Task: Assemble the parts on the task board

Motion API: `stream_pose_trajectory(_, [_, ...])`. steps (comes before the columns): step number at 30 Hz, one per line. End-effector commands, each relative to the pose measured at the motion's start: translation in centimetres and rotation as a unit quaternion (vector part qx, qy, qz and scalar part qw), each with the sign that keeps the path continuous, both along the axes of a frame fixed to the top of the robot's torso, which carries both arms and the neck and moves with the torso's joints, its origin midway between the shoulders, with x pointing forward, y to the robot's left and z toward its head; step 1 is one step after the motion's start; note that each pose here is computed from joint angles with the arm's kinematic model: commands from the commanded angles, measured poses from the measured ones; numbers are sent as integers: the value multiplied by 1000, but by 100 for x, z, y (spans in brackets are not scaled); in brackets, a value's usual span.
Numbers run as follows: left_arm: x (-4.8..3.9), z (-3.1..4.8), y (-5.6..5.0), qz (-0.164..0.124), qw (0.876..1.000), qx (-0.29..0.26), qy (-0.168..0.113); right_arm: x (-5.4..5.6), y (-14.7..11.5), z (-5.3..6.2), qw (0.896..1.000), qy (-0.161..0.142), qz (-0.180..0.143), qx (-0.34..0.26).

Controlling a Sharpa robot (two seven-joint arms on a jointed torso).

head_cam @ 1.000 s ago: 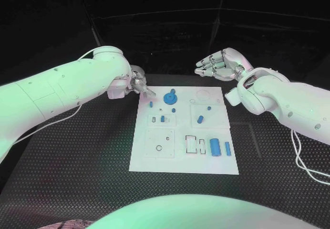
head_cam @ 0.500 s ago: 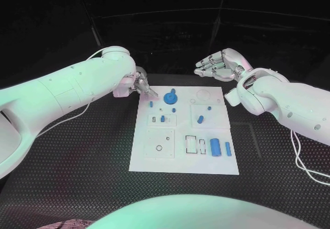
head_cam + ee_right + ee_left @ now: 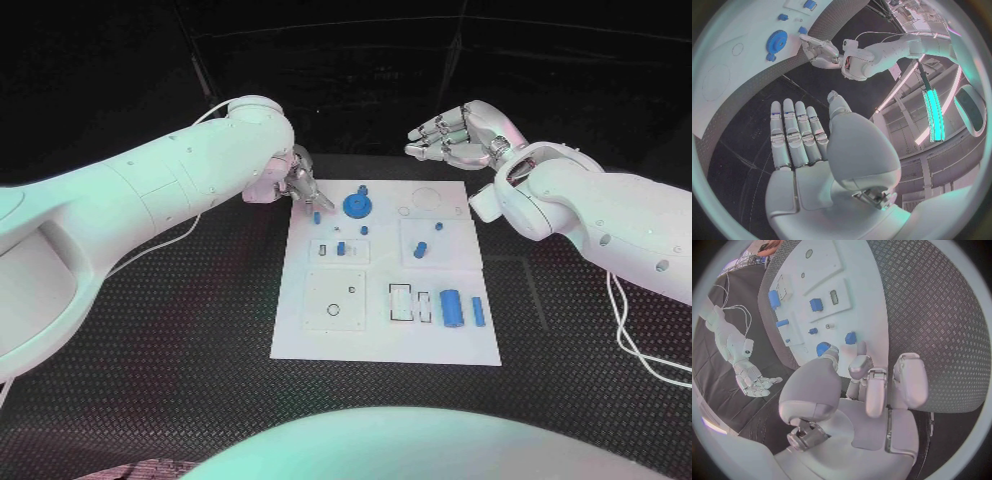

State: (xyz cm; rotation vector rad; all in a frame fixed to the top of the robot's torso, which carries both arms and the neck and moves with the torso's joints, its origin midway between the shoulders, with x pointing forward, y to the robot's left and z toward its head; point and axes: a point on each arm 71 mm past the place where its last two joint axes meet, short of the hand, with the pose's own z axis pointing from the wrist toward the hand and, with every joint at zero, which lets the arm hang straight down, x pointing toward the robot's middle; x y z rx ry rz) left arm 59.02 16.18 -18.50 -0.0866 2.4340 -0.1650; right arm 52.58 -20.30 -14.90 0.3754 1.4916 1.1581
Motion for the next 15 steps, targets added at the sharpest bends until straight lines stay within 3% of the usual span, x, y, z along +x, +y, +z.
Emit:
stream_pose_trajectory(1, [-13, -13, -6, -11, 1000, 8, 22, -2, 17, 13, 1000, -2, 6, 3])
stream_pose_trajectory(15, [-6, -41, -10, -6, 1000, 4, 28, 0, 31, 11, 1000, -1, 7, 3])
